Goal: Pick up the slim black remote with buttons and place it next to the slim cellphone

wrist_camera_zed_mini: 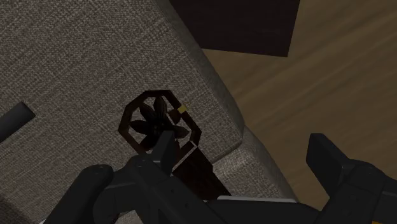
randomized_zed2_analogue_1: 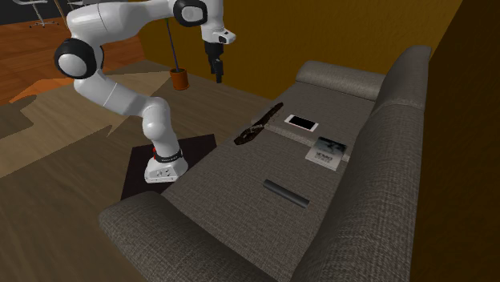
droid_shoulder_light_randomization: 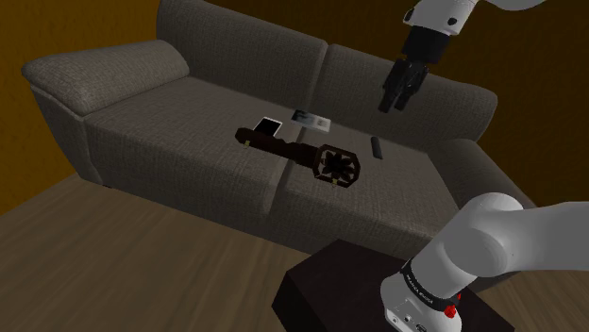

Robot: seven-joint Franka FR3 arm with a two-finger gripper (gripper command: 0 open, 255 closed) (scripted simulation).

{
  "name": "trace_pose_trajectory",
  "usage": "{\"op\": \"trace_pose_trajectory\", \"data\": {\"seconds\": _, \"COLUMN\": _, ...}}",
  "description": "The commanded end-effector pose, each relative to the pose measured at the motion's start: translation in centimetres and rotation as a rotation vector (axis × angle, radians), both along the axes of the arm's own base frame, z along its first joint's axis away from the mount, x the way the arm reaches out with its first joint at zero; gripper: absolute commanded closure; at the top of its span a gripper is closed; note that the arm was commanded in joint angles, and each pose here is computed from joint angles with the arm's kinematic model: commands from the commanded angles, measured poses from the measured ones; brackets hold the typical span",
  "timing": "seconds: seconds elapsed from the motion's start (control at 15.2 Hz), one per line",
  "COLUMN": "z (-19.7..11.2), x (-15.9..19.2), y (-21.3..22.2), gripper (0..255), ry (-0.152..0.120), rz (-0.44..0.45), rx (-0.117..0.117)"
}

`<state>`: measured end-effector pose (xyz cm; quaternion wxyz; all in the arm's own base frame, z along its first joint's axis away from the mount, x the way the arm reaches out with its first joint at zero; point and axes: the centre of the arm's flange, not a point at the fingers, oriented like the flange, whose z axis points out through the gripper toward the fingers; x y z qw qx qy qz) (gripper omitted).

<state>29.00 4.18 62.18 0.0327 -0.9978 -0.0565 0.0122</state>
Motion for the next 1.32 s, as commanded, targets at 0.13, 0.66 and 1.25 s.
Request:
{"op": "trace_pose_trajectory", "data": {"seconds": 0.13, "z": -1.1, "x": 1.9, "y": -1.6, "gripper": 0, "ry": 0.009, "rz": -0.044, "rx": 0.002}}
{"op": "trace_pose_trajectory", "data": {"seconds": 0.66, "z": -5.6, "x": 8.8, "y": -8.9, "gripper": 0, "ry": 0.046, "rz": -0.222, "rx": 0.010}}
{"op": "trace_pose_trajectory", "data": {"seconds": 1.25, "z": -11.0, "x": 14.6, "y": -18.3, "gripper": 0, "ry": 0.087, "rz": -0.423, "rx": 0.019}}
